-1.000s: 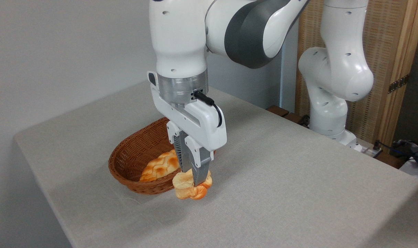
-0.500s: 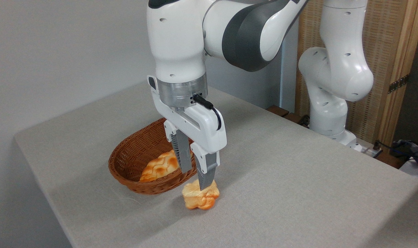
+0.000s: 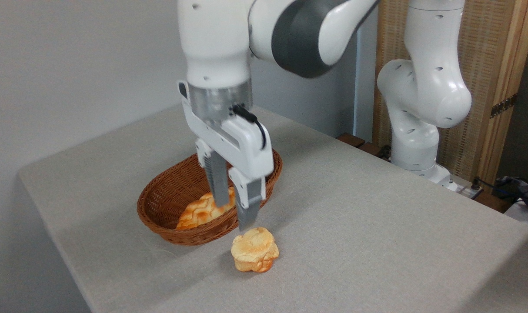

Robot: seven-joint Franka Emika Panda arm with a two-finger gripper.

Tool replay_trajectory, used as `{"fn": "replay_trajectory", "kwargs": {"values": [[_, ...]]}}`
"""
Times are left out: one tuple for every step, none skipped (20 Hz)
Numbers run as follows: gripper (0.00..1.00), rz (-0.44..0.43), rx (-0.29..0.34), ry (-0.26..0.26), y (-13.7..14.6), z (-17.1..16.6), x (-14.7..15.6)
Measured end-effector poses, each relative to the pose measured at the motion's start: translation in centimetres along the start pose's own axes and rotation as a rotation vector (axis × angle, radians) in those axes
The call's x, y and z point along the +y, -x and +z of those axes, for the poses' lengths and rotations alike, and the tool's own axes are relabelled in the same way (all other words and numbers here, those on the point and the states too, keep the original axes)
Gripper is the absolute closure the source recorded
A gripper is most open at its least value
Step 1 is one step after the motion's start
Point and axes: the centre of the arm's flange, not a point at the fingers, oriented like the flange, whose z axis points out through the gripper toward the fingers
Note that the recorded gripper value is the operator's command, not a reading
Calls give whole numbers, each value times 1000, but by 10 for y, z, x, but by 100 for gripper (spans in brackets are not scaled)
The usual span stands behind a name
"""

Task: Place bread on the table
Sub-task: 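Lower the bun onto the table, open the gripper and raise it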

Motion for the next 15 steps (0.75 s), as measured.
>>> {"fn": "replay_trajectory", "kwargs": {"values": [[0, 9, 15, -7, -8, -8, 5], [0, 12, 22, -11, -13, -11, 8], [0, 7, 34, -19, -22, -19, 16], [0, 0, 42, -26, -30, -24, 22], [0, -5, 47, -29, -34, -27, 25], [0, -15, 55, -35, -42, -32, 31], [0, -19, 60, -38, -47, -35, 34], [0, -26, 66, -42, -54, -38, 40], [0, -26, 69, -44, -57, -40, 44], [0, -27, 72, -45, -65, -41, 51], [0, -31, 74, -44, -70, -42, 57], [0, -36, 75, -44, -73, -42, 60], [0, -45, 76, -43, -78, -43, 65], [0, -47, 77, -44, -80, -43, 67], [0, -52, 81, -45, -83, -45, 70]]}}
